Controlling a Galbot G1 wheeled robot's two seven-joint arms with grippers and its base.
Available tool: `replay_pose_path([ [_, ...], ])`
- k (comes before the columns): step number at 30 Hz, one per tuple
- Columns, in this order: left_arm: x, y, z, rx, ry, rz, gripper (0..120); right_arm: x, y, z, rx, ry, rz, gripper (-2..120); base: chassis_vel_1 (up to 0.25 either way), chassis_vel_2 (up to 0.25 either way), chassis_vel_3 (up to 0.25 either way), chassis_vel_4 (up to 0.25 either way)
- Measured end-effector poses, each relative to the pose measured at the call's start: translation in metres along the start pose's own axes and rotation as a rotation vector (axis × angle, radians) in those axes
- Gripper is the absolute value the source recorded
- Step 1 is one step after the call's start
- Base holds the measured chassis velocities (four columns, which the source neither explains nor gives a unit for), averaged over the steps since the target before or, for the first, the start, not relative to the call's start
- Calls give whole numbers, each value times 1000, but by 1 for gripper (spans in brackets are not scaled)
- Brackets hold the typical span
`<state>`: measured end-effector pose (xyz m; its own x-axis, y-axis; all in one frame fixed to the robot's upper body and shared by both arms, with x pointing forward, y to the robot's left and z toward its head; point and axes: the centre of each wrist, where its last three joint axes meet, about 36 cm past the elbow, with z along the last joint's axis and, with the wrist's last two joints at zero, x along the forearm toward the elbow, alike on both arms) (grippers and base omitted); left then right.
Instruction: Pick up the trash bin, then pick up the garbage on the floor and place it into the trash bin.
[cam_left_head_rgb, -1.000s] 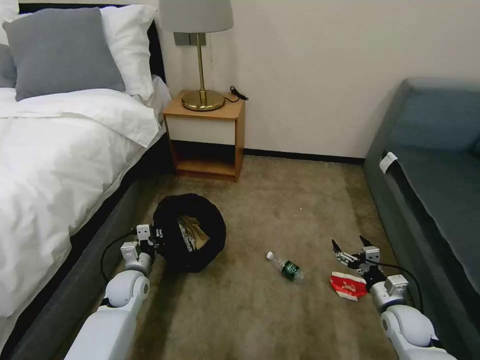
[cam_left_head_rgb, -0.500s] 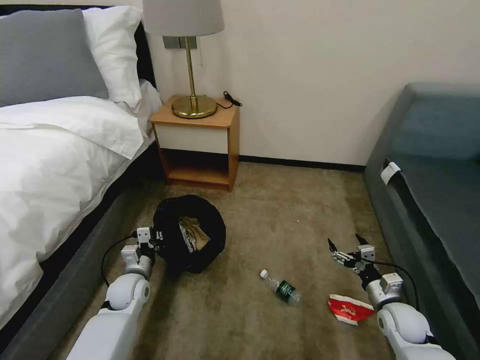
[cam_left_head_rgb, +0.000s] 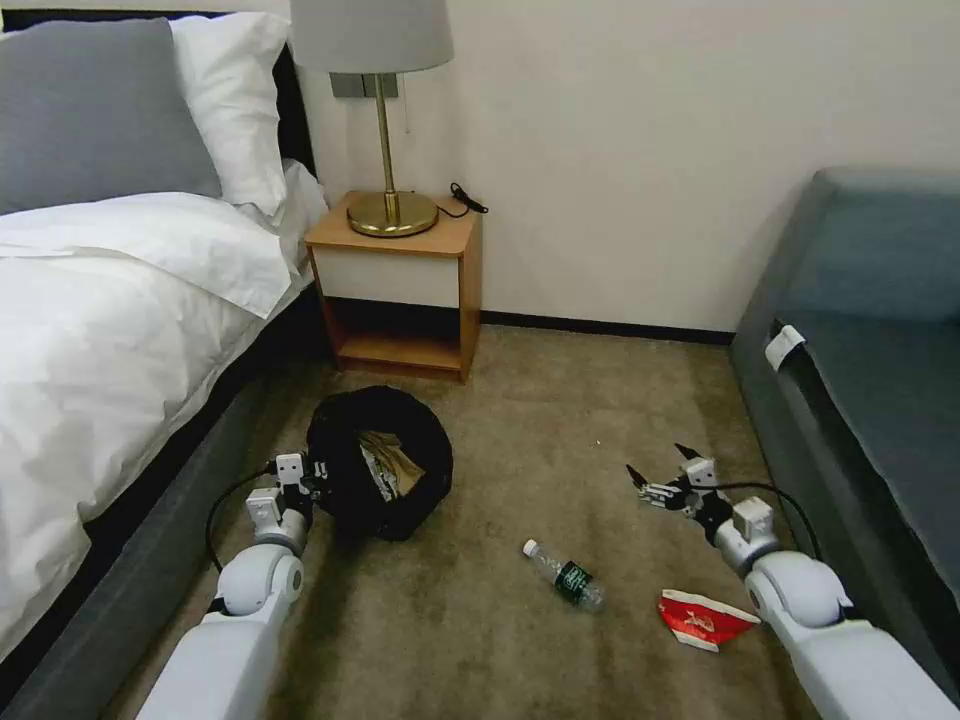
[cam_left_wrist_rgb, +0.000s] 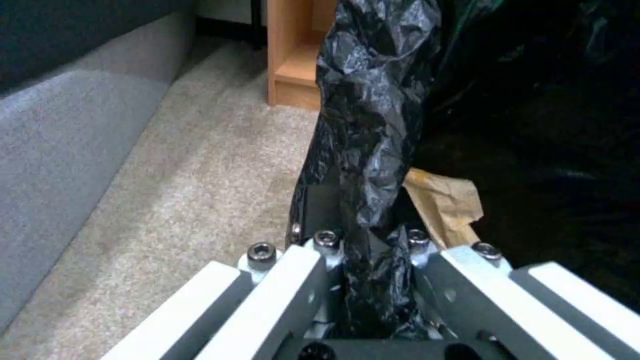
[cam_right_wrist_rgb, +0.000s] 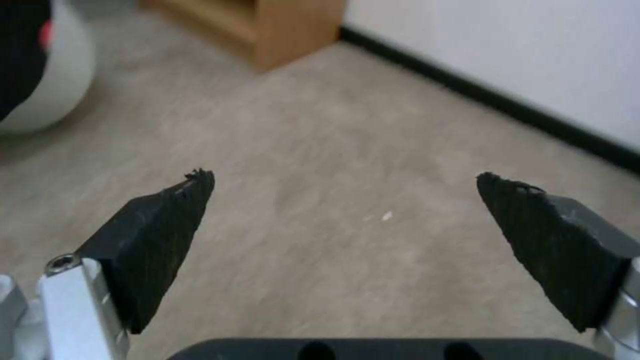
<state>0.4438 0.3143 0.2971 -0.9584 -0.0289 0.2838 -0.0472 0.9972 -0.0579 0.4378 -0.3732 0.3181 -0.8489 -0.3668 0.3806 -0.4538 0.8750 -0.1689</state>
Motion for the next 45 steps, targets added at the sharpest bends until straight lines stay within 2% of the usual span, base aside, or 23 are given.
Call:
replay_pose_path([
  [8,3,5,5,-33,9,-17,1,-17,26,5,-22,137,-150,100,0,0,0,0],
  [13,5,3,9,-26,11,-27,1,-22,45,23,-9,207,-228,100,0,0,0,0],
  [23,9,0,13,-23,13,-30,1,-21,64,45,15,278,-311,100,0,0,0,0],
  [45,24,3,9,-32,1,-45,0,-28,79,92,82,365,-329,100,0,0,0,0],
])
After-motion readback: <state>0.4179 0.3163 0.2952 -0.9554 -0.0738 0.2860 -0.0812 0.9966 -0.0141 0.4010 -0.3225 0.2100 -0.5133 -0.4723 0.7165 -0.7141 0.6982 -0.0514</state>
